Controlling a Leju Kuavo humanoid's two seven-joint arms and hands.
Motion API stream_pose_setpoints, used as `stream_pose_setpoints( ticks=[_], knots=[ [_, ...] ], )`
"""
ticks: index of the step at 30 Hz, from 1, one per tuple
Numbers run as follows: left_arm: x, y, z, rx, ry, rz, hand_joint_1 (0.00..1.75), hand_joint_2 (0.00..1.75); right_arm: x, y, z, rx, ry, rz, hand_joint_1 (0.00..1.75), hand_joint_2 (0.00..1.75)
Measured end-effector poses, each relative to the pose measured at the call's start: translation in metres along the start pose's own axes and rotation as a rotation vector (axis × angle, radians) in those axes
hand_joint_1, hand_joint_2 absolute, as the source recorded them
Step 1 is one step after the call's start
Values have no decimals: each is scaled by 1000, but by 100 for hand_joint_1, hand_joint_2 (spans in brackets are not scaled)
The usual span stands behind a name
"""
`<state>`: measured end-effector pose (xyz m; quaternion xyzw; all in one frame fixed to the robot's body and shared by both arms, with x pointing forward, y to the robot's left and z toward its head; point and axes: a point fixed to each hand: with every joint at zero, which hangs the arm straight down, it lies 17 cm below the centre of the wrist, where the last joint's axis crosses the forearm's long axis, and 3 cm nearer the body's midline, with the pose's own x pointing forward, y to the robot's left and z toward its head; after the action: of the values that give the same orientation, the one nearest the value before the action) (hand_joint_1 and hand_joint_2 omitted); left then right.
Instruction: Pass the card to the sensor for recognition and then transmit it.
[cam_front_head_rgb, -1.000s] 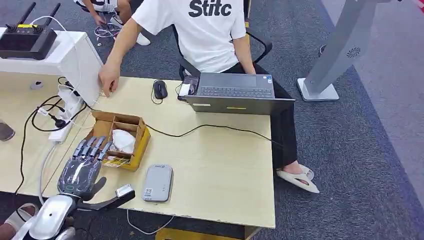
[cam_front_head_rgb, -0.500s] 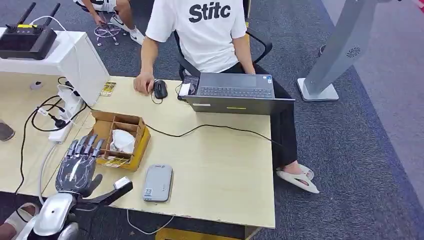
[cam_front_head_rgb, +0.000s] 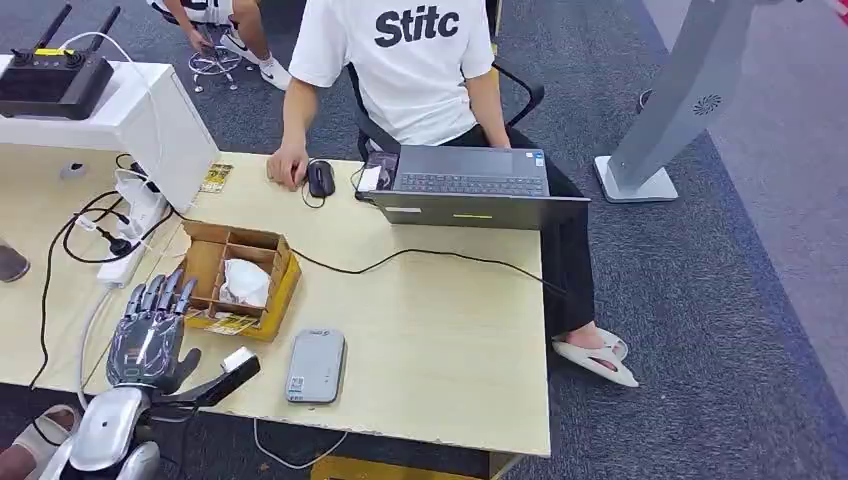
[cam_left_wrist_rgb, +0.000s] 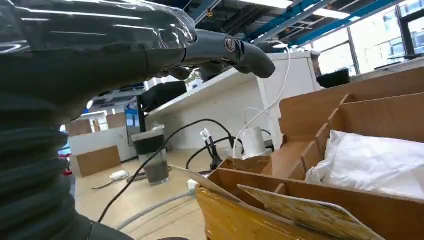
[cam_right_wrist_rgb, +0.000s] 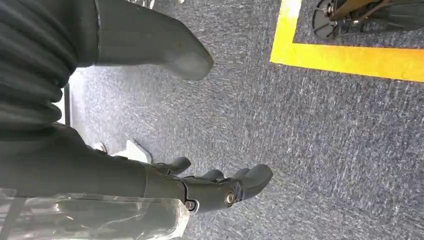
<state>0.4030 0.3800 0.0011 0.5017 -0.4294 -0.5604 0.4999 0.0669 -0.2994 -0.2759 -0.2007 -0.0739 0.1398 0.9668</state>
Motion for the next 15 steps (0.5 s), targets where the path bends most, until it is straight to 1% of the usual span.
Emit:
stream_pose_setpoints(
  ticks=[4, 15],
  knots=[
    [-1, 0, -1, 3, 1, 28, 0, 175, 1, 0, 0, 1, -4, 9, 0, 175],
    [20, 2, -10, 24, -29, 105, 0, 175, 3, 1, 0, 2, -19, 30, 0, 175]
  ],
)
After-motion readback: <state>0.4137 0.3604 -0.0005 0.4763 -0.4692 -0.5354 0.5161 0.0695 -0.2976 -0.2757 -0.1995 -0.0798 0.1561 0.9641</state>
